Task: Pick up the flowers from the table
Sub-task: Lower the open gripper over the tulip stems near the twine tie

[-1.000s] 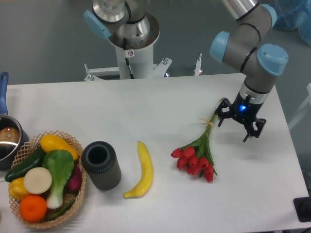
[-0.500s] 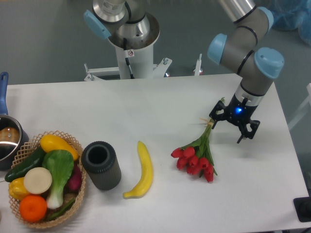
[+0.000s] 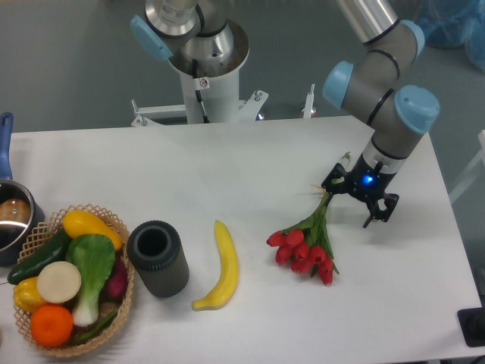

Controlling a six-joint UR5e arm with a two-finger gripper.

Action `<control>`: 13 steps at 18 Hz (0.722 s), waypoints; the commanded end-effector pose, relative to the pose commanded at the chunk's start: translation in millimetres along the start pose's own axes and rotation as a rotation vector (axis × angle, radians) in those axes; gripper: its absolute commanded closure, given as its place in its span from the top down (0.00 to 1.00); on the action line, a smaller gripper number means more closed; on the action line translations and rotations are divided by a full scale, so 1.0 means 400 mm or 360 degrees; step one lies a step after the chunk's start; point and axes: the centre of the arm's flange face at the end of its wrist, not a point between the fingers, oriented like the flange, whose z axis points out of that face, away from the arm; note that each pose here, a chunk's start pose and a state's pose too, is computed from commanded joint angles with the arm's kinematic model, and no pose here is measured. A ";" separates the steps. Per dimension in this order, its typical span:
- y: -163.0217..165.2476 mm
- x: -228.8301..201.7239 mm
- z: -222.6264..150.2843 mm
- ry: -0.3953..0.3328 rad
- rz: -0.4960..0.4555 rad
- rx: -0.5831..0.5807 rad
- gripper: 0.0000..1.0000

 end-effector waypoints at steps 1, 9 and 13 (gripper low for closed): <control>-0.004 0.002 0.007 0.0006 -0.0009 -0.0004 1.00; 0.001 0.032 0.037 0.0112 -0.0040 -0.0011 1.00; -0.014 0.046 0.040 0.0154 -0.0041 0.0023 1.00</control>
